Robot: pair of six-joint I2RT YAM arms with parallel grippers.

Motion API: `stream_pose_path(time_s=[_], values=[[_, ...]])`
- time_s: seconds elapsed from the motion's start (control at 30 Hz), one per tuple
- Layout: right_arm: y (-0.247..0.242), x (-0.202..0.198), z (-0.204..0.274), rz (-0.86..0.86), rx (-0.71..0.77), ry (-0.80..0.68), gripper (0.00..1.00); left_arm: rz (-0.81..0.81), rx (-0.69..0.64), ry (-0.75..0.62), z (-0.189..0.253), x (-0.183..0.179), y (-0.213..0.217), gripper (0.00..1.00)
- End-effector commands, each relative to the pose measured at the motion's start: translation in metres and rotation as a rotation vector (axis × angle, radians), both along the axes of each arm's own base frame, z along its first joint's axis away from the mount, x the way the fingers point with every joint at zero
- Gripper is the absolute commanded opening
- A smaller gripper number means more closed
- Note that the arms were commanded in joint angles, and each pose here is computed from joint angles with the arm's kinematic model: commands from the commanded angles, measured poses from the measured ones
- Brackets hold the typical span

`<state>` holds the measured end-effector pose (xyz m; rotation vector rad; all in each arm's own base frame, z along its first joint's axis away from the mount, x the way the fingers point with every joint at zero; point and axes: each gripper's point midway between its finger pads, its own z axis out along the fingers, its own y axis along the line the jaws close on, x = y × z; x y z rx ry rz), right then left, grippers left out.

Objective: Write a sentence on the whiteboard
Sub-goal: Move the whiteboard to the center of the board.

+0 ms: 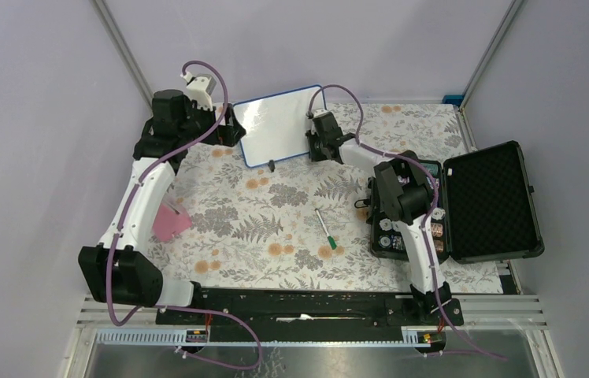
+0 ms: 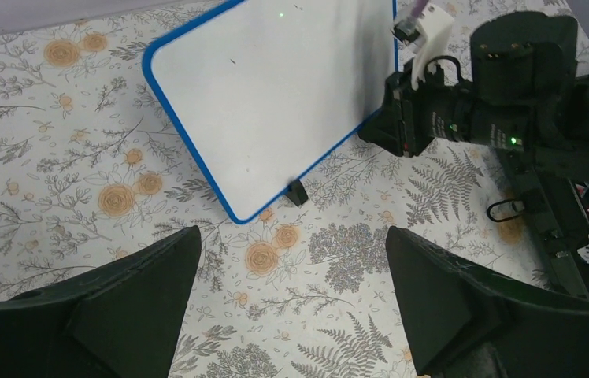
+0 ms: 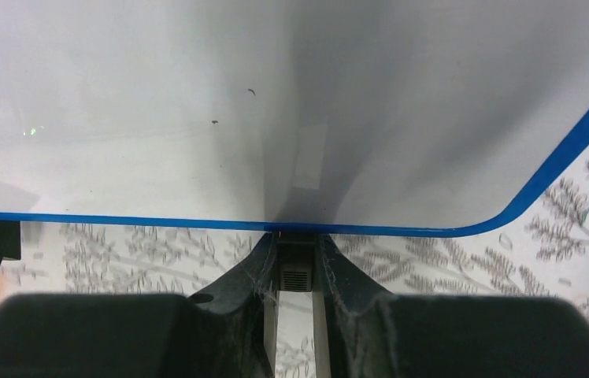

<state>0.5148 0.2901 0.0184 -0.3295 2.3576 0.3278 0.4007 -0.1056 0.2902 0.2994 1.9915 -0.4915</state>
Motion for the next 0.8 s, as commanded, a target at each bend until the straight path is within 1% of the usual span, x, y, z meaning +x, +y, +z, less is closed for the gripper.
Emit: stream_pose_path(time_s=[0.0, 0.2, 0.37, 0.47, 0.6, 0.77], values=[[0.012, -0.031, 0.027, 0.105, 0.047, -0.027, 0.00, 0.059, -0.034, -0.033, 0.021, -0.008, 0.007, 0.99], [0.010, -0.069, 0.028, 0.147, 0.040, -0.042, 0.00, 0.136, -0.099, 0.000, 0.021, -0.014, 0.011, 0.99], [0.005, -0.096, 0.027, 0.144, 0.000, -0.057, 0.00, 0.138, -0.114, -0.005, 0.023, -0.021, 0.012, 0.99], [-0.003, -0.108, 0.025, 0.097, -0.023, -0.054, 0.00, 0.139, -0.122, -0.005, 0.023, -0.025, 0.011, 0.99], [-0.002, -0.128, 0.023, 0.073, -0.032, -0.044, 0.00, 0.134, -0.127, -0.005, 0.023, -0.028, 0.011, 0.99], [0.012, -0.155, 0.014, 0.133, -0.038, -0.025, 0.00, 0.132, -0.128, 0.000, 0.020, -0.031, 0.010, 0.99]])
